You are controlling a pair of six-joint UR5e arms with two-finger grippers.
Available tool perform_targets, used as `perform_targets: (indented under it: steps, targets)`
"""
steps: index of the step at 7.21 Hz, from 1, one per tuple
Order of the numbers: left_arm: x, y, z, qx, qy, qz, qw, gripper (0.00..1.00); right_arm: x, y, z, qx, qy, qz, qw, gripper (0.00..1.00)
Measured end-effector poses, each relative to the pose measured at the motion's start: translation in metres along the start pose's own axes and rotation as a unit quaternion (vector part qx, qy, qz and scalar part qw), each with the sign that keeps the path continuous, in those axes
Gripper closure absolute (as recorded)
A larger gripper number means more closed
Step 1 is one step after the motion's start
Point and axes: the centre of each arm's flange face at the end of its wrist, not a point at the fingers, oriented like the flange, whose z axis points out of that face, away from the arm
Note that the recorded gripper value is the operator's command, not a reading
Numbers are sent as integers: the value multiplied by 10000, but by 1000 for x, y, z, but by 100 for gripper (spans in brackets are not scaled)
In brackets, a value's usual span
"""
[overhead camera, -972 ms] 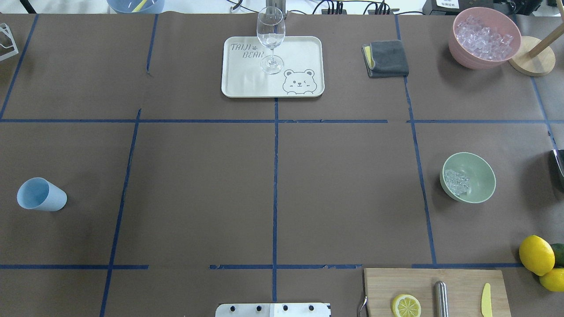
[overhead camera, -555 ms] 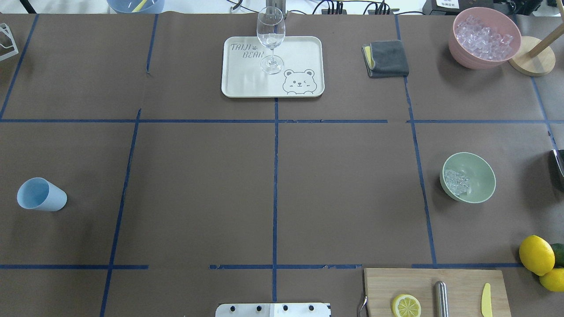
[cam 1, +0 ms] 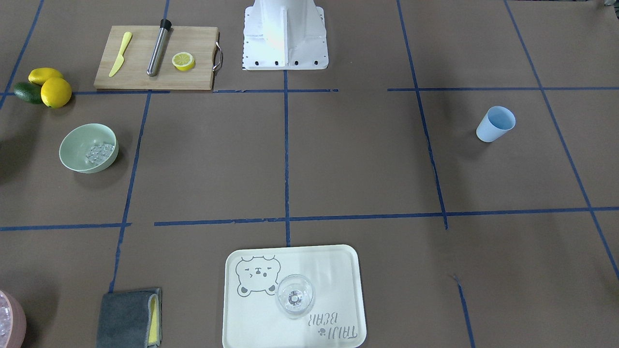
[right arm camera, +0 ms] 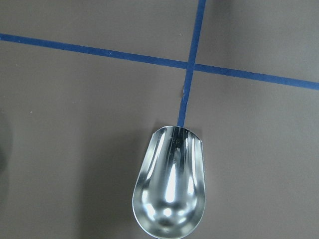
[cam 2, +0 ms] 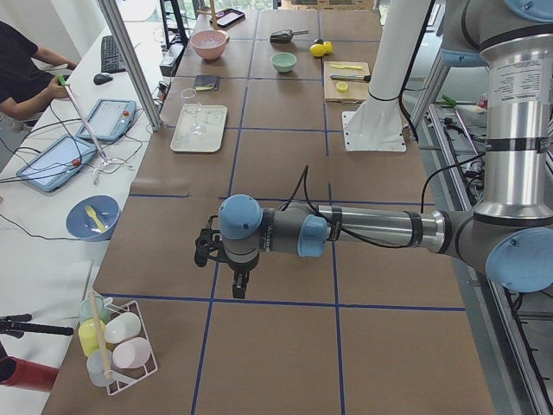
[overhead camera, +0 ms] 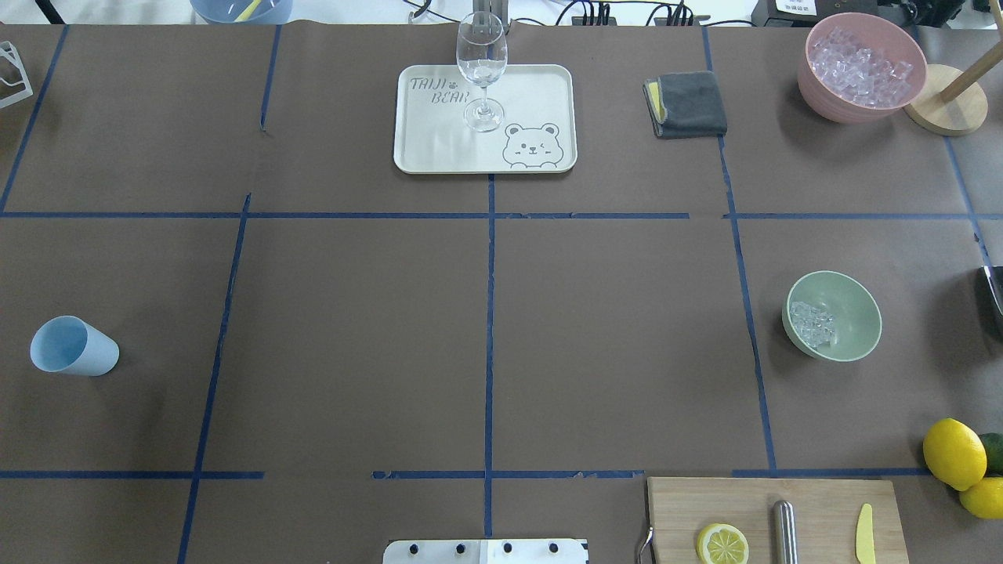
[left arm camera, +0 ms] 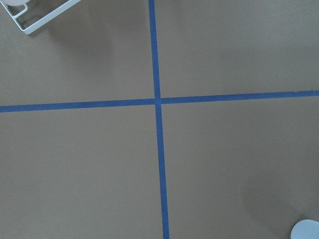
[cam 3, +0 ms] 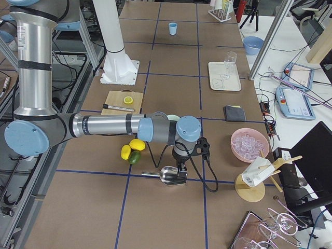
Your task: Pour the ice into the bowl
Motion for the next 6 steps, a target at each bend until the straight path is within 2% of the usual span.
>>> perform_targets:
  steps: [3,6]
  targets:
    - [-7,-1,-7,61,-70,-102,9999,0,-2,2,-1,15,12,-23,10000,0]
    - [-16,0,-7,64,-502,-128,9986,0,-2,3,-2,19,23,-31,10000,0]
